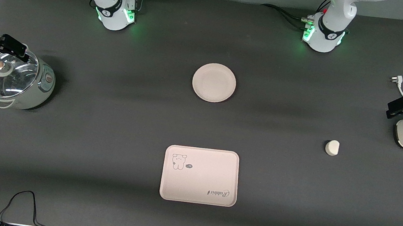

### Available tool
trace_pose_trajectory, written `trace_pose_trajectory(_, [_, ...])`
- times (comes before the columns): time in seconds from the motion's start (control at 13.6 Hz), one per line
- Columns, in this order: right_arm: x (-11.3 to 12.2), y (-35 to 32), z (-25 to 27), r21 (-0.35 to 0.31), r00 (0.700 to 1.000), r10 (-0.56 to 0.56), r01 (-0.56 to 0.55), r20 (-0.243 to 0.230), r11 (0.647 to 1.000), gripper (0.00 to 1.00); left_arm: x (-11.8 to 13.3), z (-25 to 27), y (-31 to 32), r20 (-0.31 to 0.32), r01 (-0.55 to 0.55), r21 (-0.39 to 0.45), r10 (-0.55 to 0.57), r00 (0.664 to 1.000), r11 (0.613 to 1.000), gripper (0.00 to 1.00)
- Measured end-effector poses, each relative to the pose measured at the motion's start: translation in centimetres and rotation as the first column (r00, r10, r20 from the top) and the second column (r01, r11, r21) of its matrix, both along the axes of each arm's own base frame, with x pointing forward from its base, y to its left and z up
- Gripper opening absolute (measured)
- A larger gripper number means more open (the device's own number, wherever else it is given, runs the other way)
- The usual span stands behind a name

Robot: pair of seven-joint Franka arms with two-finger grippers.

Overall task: Place bun in plate and plate on tray
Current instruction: 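Move the left gripper down toward the small white bun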

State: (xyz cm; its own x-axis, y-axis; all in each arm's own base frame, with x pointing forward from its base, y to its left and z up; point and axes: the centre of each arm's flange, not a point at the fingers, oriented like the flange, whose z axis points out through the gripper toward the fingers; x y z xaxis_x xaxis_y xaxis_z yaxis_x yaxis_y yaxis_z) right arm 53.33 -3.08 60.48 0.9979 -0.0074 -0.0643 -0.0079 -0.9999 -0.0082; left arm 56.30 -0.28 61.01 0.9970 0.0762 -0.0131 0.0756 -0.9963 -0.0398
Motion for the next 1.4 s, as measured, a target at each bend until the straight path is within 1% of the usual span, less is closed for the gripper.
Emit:
trace_pose_trajectory(0.3, [0.0,0.0,-0.2,0.0,1.0,0.0,0.0,-0.005,1.0,1.0,0.0,0.0,0.0,-0.002,-0.007,0.0,0.007,1.0,1.0,1.0])
trace_pose_trajectory(0.89, [0.0,0.0,-0.3,0.0,1.0,0.0,0.0,-0.006,1.0,1.0,-0.4,-0.5,0.2,-0.038,0.013,0.0,-0.013,0.999,1.0,1.0])
trace_pose_trajectory(1.18, [0.0,0.0,-0.3,0.0,1.0,0.0,0.0,-0.006,1.0,1.0,-1.6,-0.1,0.6,-0.05,0.004,0.002,-0.004,0.999,1.0,1.0])
trace_pose_trajectory(1.4, [0.0,0.0,-0.3,0.0,1.0,0.0,0.0,-0.006,1.0,1.0,-2.8,-1.3,1.0,-0.08,-0.005,0.004,0.006,0.997,1.0,1.0])
